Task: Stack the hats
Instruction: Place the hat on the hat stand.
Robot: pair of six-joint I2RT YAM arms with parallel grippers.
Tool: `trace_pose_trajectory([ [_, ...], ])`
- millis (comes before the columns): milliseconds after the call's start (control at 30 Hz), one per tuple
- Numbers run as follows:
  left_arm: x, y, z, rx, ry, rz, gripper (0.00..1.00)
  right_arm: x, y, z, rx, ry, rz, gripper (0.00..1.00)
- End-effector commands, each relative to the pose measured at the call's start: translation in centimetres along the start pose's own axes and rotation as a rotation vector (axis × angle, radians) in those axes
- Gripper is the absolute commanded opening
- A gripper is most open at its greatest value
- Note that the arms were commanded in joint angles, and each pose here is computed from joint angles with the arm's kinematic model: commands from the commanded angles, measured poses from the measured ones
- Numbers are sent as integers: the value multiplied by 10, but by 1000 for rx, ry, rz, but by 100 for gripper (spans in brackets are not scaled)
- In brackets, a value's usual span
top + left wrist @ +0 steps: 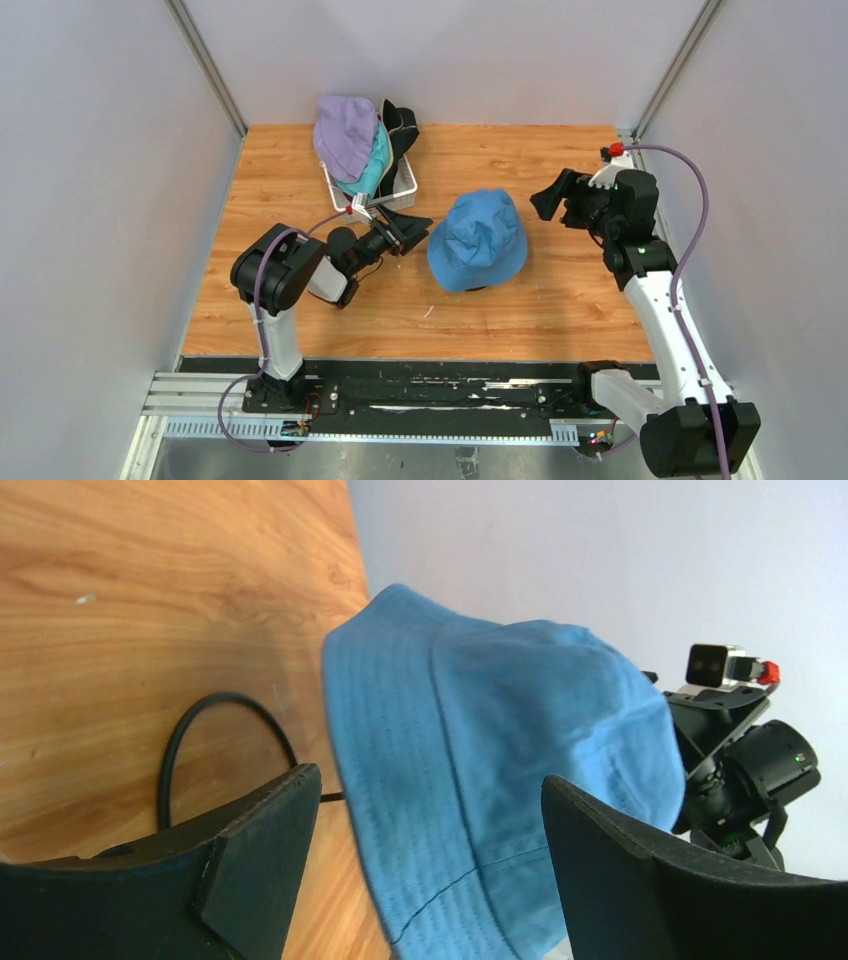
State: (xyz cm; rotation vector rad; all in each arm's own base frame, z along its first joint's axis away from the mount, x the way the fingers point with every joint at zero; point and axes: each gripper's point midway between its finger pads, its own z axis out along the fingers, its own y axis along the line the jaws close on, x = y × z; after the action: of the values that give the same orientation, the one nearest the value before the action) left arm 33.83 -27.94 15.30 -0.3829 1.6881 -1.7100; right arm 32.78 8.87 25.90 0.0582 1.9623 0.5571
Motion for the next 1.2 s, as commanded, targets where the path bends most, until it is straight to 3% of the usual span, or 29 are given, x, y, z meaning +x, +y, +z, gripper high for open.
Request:
trace_pose_trajectory([
  [0,9,9,-6,0,41,-15,85,-4,-13,0,39,-17,18,84],
  [333,21,15,-3,-7,80,-28,83,17,-34,0,88,20,80,84],
  [600,40,10,13,18,120,-51,68,31,-46,-3,112,36,104,84],
  [700,41,13,13,9,113,-56,52,40,-46,-5,109,49,117,84],
  [833,40,16,10,-6,99,-62,19,52,-48,-6,106,67,136,84],
  [900,39,18,8,-16,87,-62,10,60,-48,-6,102,83,143,84],
  [1000,38,19,5,-27,73,-58,2,70,-45,-6,77,109,155,82],
  [1167,37,17,3,-26,63,-51,0,91,-34,-1,-8,178,208,81],
])
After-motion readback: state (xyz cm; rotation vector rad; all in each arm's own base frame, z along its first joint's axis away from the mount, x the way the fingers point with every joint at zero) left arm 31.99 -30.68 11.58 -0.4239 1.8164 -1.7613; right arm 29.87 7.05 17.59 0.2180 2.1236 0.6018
